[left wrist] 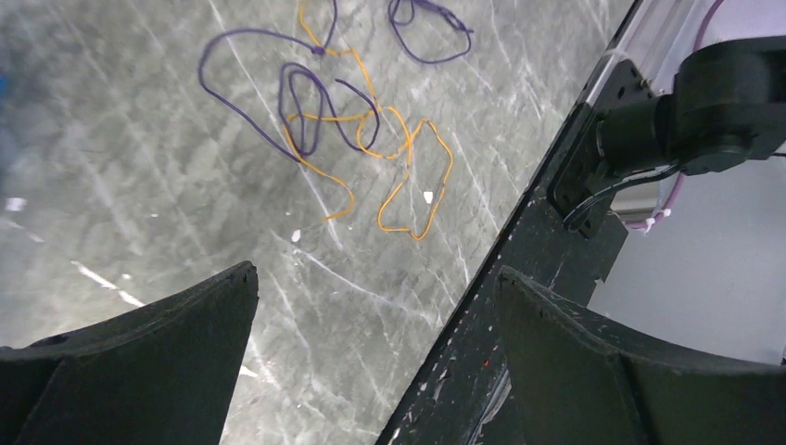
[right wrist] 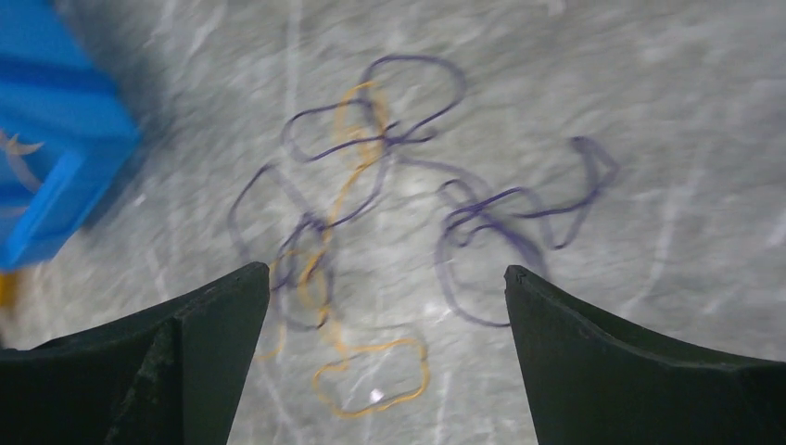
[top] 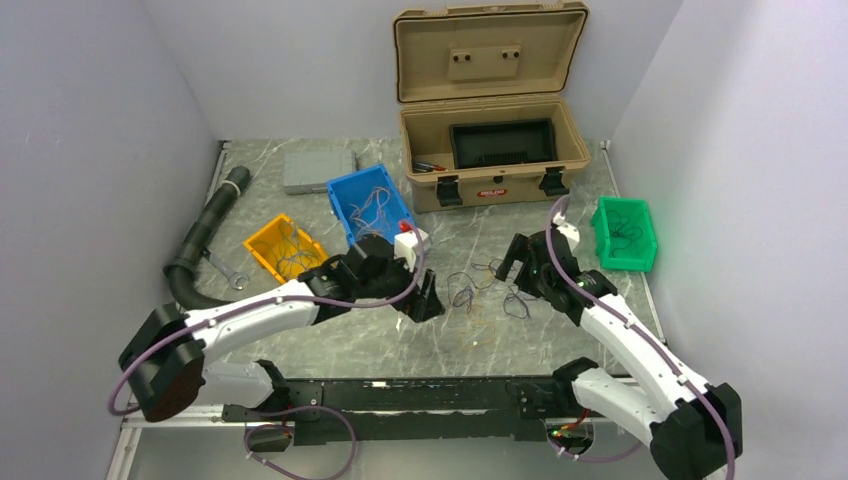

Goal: Untangle the cables
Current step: Untie the cable.

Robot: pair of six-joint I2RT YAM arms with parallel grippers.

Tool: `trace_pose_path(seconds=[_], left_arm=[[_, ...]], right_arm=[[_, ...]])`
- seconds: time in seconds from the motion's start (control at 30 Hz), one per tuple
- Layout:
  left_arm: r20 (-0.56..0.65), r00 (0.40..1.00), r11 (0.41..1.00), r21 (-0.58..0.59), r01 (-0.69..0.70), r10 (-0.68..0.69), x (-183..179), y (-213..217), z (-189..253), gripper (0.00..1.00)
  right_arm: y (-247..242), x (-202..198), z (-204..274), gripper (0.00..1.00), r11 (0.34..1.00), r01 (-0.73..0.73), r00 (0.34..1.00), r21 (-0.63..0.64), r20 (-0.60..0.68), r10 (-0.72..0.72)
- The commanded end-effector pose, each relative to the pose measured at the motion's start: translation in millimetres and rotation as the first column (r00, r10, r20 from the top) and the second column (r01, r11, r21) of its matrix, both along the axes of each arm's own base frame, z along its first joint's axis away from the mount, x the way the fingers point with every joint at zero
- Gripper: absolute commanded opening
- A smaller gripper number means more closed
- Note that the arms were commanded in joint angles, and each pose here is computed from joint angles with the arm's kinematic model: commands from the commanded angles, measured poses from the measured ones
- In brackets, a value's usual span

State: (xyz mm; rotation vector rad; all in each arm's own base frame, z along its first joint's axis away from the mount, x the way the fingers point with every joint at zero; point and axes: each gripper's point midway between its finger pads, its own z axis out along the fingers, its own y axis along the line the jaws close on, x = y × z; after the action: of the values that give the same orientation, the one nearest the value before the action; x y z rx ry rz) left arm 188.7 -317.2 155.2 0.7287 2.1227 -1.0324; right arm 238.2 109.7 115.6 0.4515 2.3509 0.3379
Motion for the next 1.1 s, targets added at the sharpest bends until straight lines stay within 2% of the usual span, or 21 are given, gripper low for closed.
trace_pose_path(seconds=[0.0,0.13,0.3,0.4,0.63,0.67,0.77,0.8,0.9,1.07], left_arm=[[0.031,0.999,0.998,-0.052,-0.025,0.027,5,-29,9,0.99],[0.018,1.000,0.998,-0.060,-0.019,0.020,2,-39,8,0.99],[0.050,0.997,0.998,-0.019,-0.059,0.060,9,-31,13,0.99],[0.080,0.993,0.996,0.028,-0.088,0.085,12,-18,17,1.00],[0.152,0.975,0.983,0.064,-0.173,0.161,20,6,30,0.99],[0.152,0.973,0.982,0.060,-0.181,0.170,20,8,34,0.99],[0.168,0.952,0.962,0.053,-0.267,0.255,26,24,46,0.99],[0.177,0.946,0.959,0.035,-0.282,0.272,27,29,53,1.00],[0.200,0.929,0.948,-0.002,-0.317,0.311,27,41,68,1.00],[0.248,0.900,0.933,-0.057,-0.355,0.358,25,61,90,0.99]], right_arm=[[-42,1,-27,1.00,0.991,0.074,0.994,-0.114,-0.069,-0.083],[-37,9,-45,1.00,0.992,-0.005,0.996,-0.124,-0.091,-0.006],[-42,15,-74,1.00,0.980,-0.010,0.979,-0.197,-0.201,-0.030],[-44,16,-85,0.94,0.976,-0.008,0.974,-0.217,-0.222,-0.041],[-38,16,-100,0.56,0.973,-0.041,0.968,-0.227,-0.251,-0.018],[-36,18,-99,0.48,0.970,-0.053,0.967,-0.236,-0.254,-0.009],[-31,22,-87,0.08,0.966,-0.080,0.973,-0.246,-0.228,0.022],[-29,24,-80,0.00,0.967,-0.087,0.977,-0.240,-0.211,0.035],[-24,29,-51,0.00,0.971,-0.105,0.987,-0.214,-0.141,0.076],[0,28,28,0.00,0.967,-0.228,0.972,-0.118,0.037,0.233]])
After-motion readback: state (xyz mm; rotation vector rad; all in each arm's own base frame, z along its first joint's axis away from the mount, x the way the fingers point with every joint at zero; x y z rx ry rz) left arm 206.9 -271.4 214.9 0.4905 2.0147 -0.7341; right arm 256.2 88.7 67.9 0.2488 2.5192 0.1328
